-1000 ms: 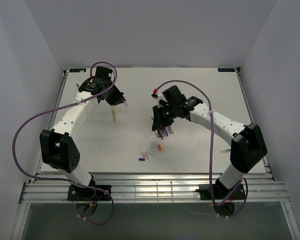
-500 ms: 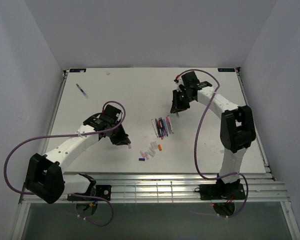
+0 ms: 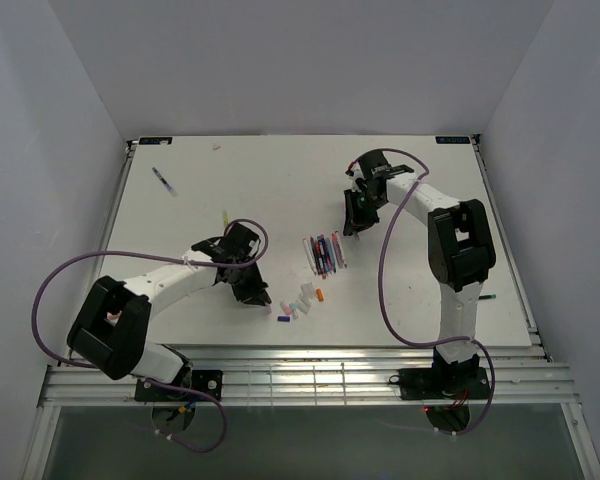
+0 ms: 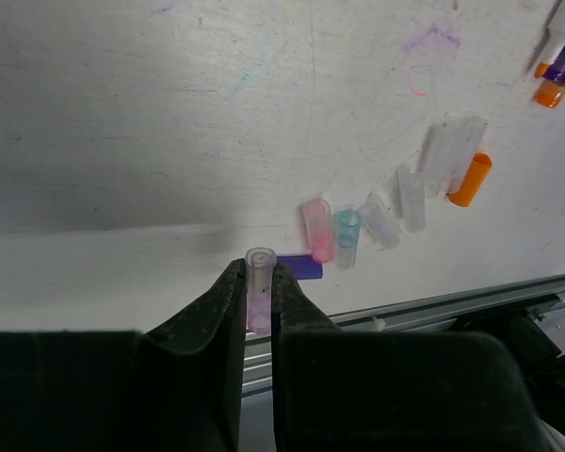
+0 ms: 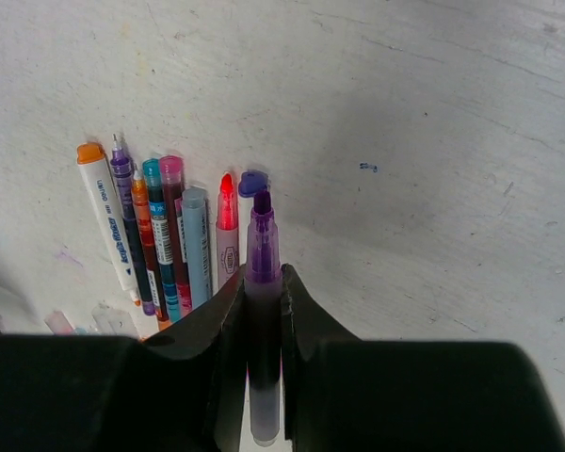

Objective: Open the pen caps

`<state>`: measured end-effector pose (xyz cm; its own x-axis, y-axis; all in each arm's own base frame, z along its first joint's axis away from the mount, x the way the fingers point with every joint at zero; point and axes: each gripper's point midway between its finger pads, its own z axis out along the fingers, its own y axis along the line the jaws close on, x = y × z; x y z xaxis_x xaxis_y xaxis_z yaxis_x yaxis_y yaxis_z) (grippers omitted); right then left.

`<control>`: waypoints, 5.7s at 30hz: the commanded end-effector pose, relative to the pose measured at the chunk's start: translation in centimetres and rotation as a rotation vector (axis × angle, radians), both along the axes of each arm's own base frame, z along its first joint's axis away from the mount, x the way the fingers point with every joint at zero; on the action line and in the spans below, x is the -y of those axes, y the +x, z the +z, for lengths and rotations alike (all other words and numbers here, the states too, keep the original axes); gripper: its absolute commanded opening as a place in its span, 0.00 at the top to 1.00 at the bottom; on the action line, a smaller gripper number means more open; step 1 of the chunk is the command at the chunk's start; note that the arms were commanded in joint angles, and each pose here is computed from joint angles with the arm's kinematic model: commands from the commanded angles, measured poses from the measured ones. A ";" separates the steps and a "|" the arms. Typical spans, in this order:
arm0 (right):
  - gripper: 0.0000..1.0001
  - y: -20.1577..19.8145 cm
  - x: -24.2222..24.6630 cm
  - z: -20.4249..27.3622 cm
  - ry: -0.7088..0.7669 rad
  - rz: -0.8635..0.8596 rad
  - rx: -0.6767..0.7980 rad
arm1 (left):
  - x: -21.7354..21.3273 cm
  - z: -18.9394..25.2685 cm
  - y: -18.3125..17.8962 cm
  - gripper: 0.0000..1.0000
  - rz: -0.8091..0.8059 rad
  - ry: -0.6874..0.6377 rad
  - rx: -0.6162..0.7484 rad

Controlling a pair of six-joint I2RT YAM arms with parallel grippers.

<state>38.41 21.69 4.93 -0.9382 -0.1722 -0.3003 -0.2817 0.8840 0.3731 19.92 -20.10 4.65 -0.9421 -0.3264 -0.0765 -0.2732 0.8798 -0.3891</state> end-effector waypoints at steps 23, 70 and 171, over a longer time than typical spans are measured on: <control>0.63 -1.7 -0.4 -0.4 0.015 0.049 -0.001 | 0.7 -0.9 3.0 0.55 0.006 0.067 0.014; 0.55 -10.9 -2.2 13.8 0.197 0.087 -0.021 | -13.9 1.4 29.6 0.38 0.058 0.472 0.381; 0.56 -13.0 -2.5 10.8 0.234 0.076 -0.086 | 6.4 -2.7 6.7 0.43 -0.979 0.231 0.450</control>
<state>25.32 23.74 14.53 -0.9584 -0.1875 -0.2151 -0.2794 0.7699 0.5738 26.63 -26.08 1.91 -0.6733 0.5993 -0.4330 0.6957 0.7118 -0.0964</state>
